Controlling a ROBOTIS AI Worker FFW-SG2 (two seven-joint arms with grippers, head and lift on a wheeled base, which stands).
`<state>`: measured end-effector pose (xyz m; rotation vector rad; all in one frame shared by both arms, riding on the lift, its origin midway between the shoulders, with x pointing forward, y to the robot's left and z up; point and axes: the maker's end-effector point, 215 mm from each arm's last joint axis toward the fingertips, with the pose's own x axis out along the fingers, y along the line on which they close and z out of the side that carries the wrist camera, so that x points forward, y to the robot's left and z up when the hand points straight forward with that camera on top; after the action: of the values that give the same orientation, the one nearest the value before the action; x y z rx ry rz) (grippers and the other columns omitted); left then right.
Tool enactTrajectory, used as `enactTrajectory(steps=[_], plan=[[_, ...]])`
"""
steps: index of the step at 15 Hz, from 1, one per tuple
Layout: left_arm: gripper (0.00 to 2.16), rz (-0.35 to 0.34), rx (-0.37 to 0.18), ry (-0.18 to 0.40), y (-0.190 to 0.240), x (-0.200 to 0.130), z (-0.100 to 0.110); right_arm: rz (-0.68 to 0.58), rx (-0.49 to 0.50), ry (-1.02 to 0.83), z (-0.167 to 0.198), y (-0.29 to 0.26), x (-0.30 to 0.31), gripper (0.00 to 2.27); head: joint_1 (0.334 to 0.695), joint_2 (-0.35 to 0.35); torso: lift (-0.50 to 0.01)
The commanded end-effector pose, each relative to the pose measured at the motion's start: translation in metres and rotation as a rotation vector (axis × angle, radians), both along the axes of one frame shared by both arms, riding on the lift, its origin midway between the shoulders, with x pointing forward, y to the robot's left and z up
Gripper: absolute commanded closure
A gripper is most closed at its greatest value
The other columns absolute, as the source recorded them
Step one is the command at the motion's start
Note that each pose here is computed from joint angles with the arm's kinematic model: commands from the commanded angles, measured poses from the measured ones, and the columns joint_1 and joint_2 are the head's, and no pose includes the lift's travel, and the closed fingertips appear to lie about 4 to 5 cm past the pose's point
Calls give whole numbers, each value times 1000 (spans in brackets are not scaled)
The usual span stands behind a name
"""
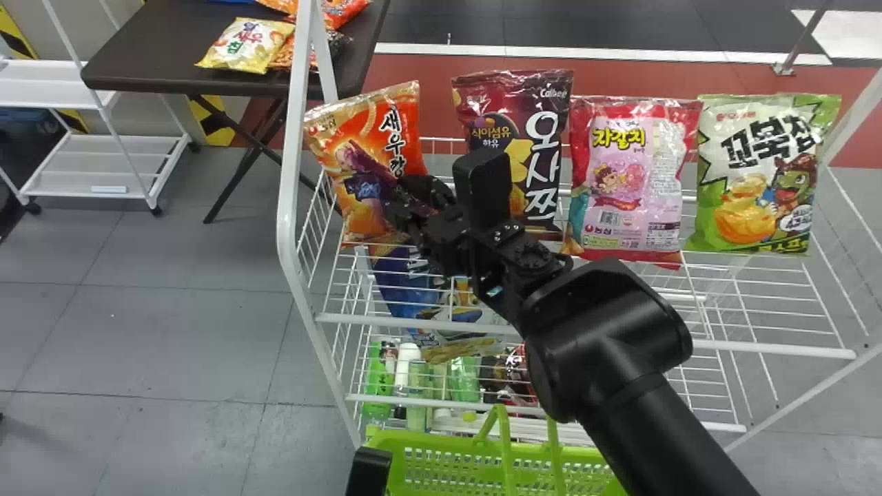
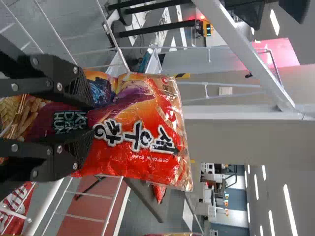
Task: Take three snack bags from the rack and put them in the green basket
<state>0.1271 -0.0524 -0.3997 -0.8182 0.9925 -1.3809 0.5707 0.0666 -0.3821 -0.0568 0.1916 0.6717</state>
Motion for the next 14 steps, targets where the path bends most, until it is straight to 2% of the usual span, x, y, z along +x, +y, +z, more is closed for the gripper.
enactTrajectory(steps=[1, 5, 8, 11, 12, 14], plan=[[1781, -2, -2, 3, 0, 0, 0, 13, 23, 10, 5, 5, -18, 2024, 695, 24, -7], [1760, 0, -1, 1, 1, 2, -1, 18, 86, 8, 55, 6, -79, 2024, 695, 39, -7], [1760, 0, 1, -1, 1, 2, -1, -49, 41, 18, 65, -60, -115, 2024, 695, 30, -7], [1760, 8, 7, -5, 1, 7, -2, -113, 16, 8, 77, -135, -155, 2024, 695, -85, -7], [1760, 11, 8, -6, 1, 9, -3, -140, 1, 5, 83, -162, -171, 2024, 695, -180, -7], [1760, 21, 12, 5, 4, 11, -7, -184, -23, 8, 97, -205, -202, 2027, 695, -277, -7]])
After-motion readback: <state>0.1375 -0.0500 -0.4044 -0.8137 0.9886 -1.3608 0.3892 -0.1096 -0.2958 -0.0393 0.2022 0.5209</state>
